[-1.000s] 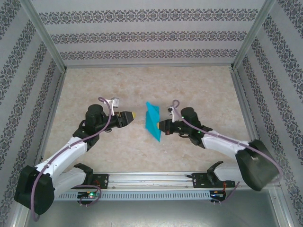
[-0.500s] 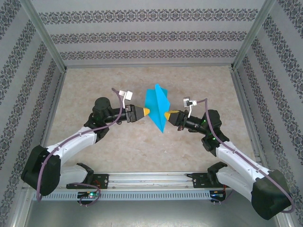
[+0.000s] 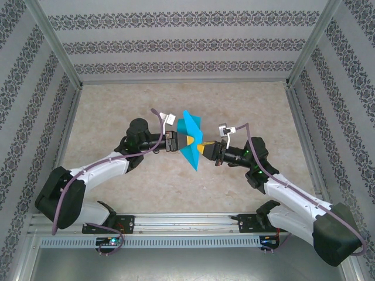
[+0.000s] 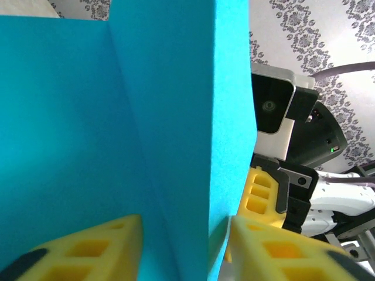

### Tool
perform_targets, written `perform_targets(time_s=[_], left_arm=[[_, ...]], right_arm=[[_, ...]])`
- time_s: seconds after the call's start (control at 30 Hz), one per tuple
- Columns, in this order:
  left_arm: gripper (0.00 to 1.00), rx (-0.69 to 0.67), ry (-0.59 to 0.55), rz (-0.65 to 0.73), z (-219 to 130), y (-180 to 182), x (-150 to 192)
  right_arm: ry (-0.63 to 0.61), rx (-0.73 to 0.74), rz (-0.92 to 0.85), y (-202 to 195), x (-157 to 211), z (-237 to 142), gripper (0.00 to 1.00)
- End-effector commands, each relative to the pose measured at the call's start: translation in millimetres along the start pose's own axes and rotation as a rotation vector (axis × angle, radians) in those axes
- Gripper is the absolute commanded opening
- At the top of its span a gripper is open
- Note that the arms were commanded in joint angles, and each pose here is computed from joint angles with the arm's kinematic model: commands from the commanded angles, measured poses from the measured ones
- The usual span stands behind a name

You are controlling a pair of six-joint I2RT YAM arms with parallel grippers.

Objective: Fold a paper plane with a square sheet of paper (fold left side to right side)
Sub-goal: Turn over the paper at the center of the table.

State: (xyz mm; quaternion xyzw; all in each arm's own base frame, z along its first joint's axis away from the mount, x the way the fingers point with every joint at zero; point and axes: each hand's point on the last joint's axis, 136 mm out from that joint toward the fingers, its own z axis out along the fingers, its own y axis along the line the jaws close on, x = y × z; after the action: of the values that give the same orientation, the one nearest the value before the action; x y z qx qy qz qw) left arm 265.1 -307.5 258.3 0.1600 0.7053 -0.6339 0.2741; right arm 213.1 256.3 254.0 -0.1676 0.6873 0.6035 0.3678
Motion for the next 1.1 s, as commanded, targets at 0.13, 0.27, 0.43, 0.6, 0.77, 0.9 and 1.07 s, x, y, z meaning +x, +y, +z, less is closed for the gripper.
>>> perform_targets(time_s=[0.13, 0.27, 0.43, 0.6, 0.77, 0.9, 1.07], left_arm=[[0.11, 0.038, -0.044, 0.1, 3.8, -19.8, -16.0], [0.0, 0.022, -0.059, 0.099, 2.4, -17.3, -16.8], [0.0, -0.05, -0.086, 0.119, -2.3, -7.1, -18.3], [0.0, -0.213, -0.146, 0.166, -16.8, 16.7, -23.9], [0.0, -0.346, -0.17, 0.196, -34.2, 40.2, -31.3], [0.0, -0.357, -0.157, 0.179, -37.0, 52.0, -32.5], [0.0, -0.313, -0.155, 0.132, -32.0, 60.4, -35.8]], right_arm=[[-0.046, 0.029, 0.001, -5.6, -2.6, -4.8, 0.01], [-0.065, 0.055, 0.021, -11.5, -4.5, -9.7, 0.1], [-0.075, 0.101, 0.047, -19.4, -8.7, -17.1, 0.3], [-0.085, 0.296, 0.104, -44.8, -3.2, -41.3, 0.52], [0.007, 0.486, 0.203, -71.7, 23.3, -66.6, 0.62], [0.001, 0.504, 0.209, -72.0, 29.7, -76.3, 0.76], [-0.031, 0.521, 0.231, -73.9, 37.2, -90.3, 0.91]])
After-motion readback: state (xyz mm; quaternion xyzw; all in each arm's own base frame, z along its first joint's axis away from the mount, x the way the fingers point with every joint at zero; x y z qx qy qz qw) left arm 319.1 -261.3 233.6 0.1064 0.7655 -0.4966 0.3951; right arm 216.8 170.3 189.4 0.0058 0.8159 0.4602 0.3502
